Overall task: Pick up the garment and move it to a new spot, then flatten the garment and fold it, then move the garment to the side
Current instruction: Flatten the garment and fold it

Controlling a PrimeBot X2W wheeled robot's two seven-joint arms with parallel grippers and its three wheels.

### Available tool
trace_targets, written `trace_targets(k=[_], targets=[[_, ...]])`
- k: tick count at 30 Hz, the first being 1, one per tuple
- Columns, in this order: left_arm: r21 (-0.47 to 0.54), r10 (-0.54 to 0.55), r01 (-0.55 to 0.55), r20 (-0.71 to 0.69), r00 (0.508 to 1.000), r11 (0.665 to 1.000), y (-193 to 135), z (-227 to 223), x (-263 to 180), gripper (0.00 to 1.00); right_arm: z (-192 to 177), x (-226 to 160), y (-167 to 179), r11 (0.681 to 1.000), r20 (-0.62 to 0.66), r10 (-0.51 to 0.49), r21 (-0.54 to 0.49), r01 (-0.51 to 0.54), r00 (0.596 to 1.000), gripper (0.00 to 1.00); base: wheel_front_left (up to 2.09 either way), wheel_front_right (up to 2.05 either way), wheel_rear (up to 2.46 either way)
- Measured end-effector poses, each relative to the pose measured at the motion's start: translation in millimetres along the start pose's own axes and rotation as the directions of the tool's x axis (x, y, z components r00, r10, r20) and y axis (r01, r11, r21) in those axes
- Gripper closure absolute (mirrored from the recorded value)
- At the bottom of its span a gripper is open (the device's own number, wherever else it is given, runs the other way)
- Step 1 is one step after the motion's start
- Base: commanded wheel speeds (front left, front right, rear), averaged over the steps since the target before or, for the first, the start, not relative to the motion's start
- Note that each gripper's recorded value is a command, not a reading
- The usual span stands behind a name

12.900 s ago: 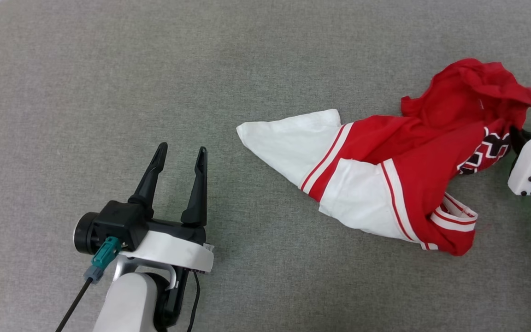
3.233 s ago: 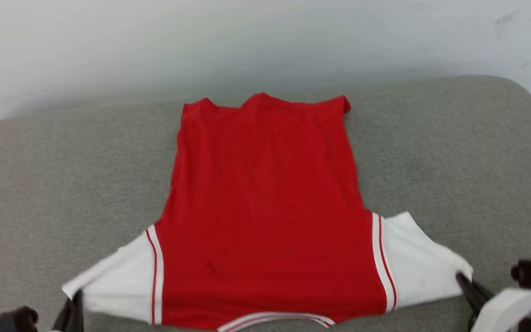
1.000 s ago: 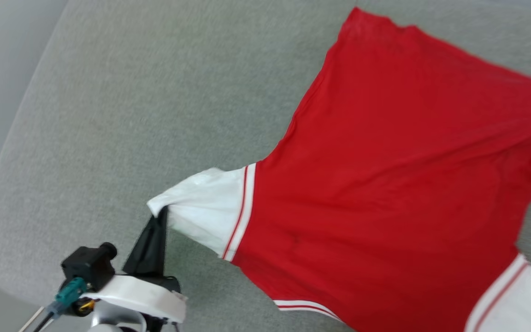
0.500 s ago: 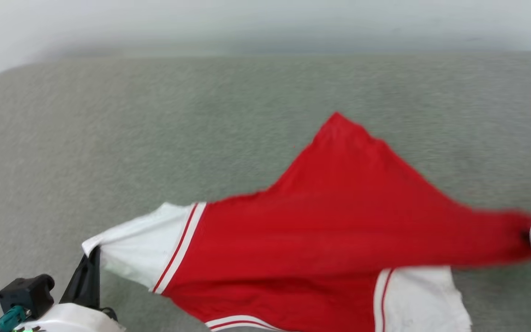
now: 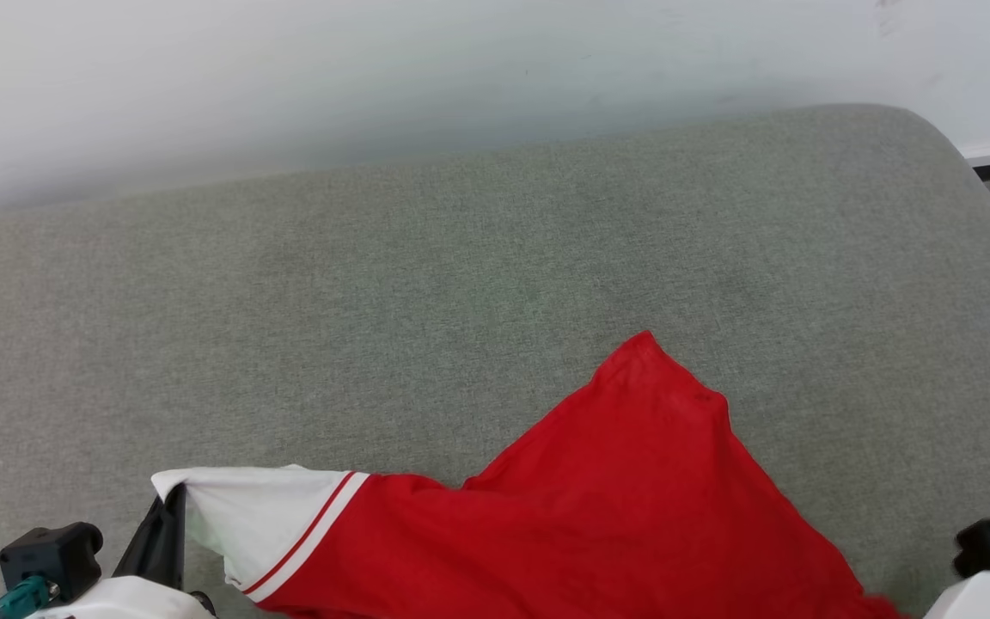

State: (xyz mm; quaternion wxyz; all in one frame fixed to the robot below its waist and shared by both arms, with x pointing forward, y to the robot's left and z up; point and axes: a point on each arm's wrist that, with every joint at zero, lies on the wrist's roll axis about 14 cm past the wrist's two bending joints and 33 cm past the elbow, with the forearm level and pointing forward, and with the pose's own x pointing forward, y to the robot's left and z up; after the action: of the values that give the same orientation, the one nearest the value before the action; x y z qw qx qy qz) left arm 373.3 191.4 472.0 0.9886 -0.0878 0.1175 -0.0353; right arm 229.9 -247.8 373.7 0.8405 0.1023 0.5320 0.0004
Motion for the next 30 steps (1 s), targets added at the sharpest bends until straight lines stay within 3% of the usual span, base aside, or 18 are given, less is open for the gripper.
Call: trace_targets(k=[2,3,5,8,11,14,22,25,30], targets=[[0.002,-0.007,0.007,-0.007,1.0,1.0,-2,-1,1,1.0,24,-2,-1,1.0,0.141,-0.008,0.019,0.005,0.99,0.0,0.0,0.0,0.0],[0.002,-0.015,0.015,-0.008,1.0,1.0,-5,-1,4,1.0,73,-13,-3,0.999,0.407,-0.02,0.049,0.0,0.913,0.0,0.0,0.0,0.0],[0.0,-0.02,0.02,-0.009,1.0,1.0,-7,0,5,1.0,110,-25,-3,0.998,0.573,-0.026,0.056,-0.007,0.819,0.0,0.0,0.0,0.0],[0.001,-0.024,0.024,-0.008,1.0,1.0,-9,1,7,1.0,146,-33,-1,0.998,0.701,-0.026,0.061,-0.024,0.713,0.0,0.0,0.0,0.0],[-0.002,-0.03,0.03,-0.006,1.0,1.0,-11,2,11,1.0,172,-27,9,0.998,0.73,0.01,0.036,-0.053,0.684,0.0,0.0,0.0,0.0],[-0.003,-0.039,0.039,0.003,0.999,0.999,-14,4,16,1.0,197,-14,29,0.996,0.691,0.093,-0.062,-0.07,0.717,0.0,0.0,0.0,0.0],[-0.014,-0.038,0.038,0.026,0.999,0.999,-12,7,33,1.0,223,37,76,0.947,0.354,0.221,-0.3,-0.114,0.909,0.0,0.0,0.0,0.0],[-0.023,-0.031,0.031,0.022,0.999,0.999,-9,1,39,1.0,218,59,97,0.92,0.22,0.242,-0.361,-0.152,0.945,0.0,0.0,0.0,0.0],[-0.039,-0.015,0.015,-0.003,1.0,0.999,-4,-12,49,1.0,201,98,120,0.888,0.03,0.257,-0.402,-0.223,0.966,0.0,0.0,0.0,0.0]])
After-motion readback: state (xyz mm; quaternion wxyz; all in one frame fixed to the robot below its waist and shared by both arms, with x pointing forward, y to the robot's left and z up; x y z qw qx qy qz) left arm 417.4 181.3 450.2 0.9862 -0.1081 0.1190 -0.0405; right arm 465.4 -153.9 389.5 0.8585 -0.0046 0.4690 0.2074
